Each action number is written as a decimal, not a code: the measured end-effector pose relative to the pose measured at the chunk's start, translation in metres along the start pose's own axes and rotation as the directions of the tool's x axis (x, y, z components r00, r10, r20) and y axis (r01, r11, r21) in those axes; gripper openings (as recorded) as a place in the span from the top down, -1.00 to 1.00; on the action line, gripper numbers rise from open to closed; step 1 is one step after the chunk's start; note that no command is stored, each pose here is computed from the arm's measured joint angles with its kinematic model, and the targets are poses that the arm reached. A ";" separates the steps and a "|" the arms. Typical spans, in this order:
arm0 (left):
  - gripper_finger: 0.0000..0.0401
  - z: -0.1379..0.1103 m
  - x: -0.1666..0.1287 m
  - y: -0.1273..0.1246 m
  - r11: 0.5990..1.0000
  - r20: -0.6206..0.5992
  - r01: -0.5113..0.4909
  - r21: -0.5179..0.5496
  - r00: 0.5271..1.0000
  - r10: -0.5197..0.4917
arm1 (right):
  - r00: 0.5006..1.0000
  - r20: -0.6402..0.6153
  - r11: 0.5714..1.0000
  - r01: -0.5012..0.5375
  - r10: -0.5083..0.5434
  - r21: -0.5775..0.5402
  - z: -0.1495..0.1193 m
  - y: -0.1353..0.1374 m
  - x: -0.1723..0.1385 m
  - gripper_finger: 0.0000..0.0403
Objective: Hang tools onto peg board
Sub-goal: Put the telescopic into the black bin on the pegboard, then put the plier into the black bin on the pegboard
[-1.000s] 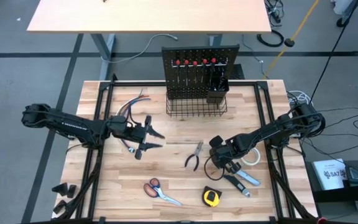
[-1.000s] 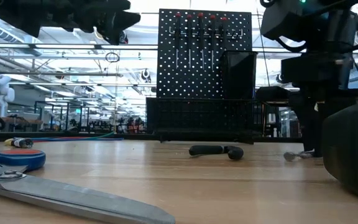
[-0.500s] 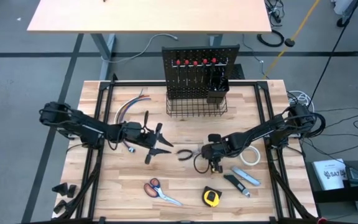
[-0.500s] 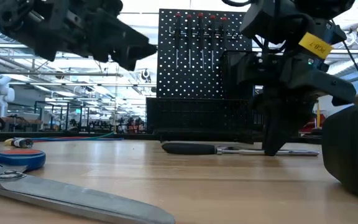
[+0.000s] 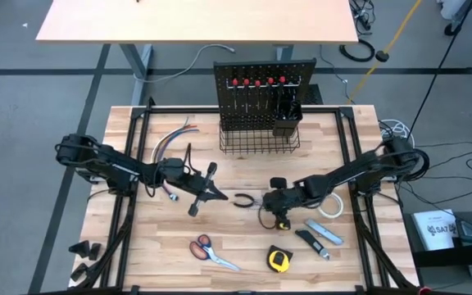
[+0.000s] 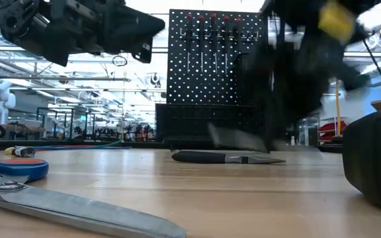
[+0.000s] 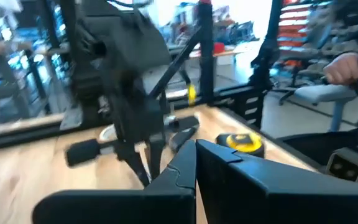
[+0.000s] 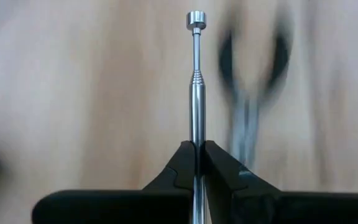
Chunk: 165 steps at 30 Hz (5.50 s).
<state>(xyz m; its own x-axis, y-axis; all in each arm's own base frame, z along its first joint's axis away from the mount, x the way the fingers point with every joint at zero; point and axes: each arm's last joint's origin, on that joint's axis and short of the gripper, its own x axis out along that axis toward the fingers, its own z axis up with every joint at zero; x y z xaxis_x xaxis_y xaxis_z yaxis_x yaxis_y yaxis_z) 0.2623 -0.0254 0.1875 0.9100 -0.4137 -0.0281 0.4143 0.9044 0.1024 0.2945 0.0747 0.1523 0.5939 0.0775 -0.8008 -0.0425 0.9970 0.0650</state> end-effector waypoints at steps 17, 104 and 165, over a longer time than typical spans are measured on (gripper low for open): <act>1.00 0.004 0.000 -0.005 0.988 0.046 0.156 0.014 0.987 -0.157 | 0.878 0.478 0.990 0.034 0.036 -0.138 0.047 0.020 -0.045 0.98; 0.93 0.034 -0.040 -0.005 0.973 -0.037 -0.226 0.033 0.973 0.228 | 0.492 0.638 0.785 0.532 -0.592 0.318 0.024 -0.040 -0.176 0.98; 0.93 0.024 -0.035 -0.003 0.971 -0.090 -0.237 0.027 0.967 0.238 | 0.101 0.346 0.320 0.675 -0.933 0.665 -0.004 -0.121 -0.148 0.21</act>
<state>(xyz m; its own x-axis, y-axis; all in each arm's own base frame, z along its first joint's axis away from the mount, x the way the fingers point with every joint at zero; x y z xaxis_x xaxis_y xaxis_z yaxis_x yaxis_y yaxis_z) 0.2290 -0.0168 0.2118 0.9802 -0.1751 -0.0920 0.1863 0.9735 0.1327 0.2087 -0.0571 0.2609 0.3774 -0.9238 0.0642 0.9216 0.3678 -0.1240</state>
